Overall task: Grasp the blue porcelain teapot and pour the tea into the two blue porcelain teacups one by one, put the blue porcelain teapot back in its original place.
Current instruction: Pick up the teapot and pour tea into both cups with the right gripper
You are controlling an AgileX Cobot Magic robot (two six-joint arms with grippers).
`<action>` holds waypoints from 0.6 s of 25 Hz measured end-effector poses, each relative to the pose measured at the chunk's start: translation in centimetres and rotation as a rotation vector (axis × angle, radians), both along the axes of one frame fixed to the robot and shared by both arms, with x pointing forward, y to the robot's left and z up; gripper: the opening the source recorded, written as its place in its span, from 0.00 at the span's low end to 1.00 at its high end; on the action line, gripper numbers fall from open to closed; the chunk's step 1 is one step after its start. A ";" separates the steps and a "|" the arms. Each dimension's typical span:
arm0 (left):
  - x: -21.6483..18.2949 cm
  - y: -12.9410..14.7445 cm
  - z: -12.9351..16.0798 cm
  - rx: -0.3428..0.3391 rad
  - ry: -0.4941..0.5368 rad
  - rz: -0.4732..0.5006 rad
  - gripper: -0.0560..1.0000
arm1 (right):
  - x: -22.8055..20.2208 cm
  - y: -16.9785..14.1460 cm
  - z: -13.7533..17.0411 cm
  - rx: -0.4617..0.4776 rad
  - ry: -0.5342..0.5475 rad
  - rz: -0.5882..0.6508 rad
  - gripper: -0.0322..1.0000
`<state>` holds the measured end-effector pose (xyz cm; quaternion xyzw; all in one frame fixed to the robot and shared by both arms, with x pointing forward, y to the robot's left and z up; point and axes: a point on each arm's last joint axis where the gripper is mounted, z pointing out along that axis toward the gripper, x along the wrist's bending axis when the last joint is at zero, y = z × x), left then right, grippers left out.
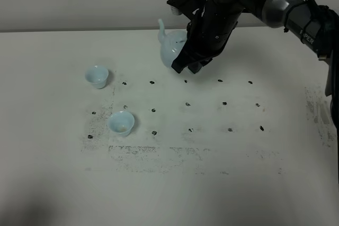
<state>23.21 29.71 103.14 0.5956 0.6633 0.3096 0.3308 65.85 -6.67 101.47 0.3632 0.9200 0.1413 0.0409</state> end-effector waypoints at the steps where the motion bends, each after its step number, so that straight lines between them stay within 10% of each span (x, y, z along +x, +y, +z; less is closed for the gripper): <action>1: 0.0 0.0 0.0 0.000 0.000 0.000 0.70 | -0.2 0.3 0.0 0.004 0.001 0.011 0.09; 15: 0.0 0.0 0.0 0.000 0.000 0.000 0.70 | -0.8 1.9 0.3 0.118 0.034 0.012 0.09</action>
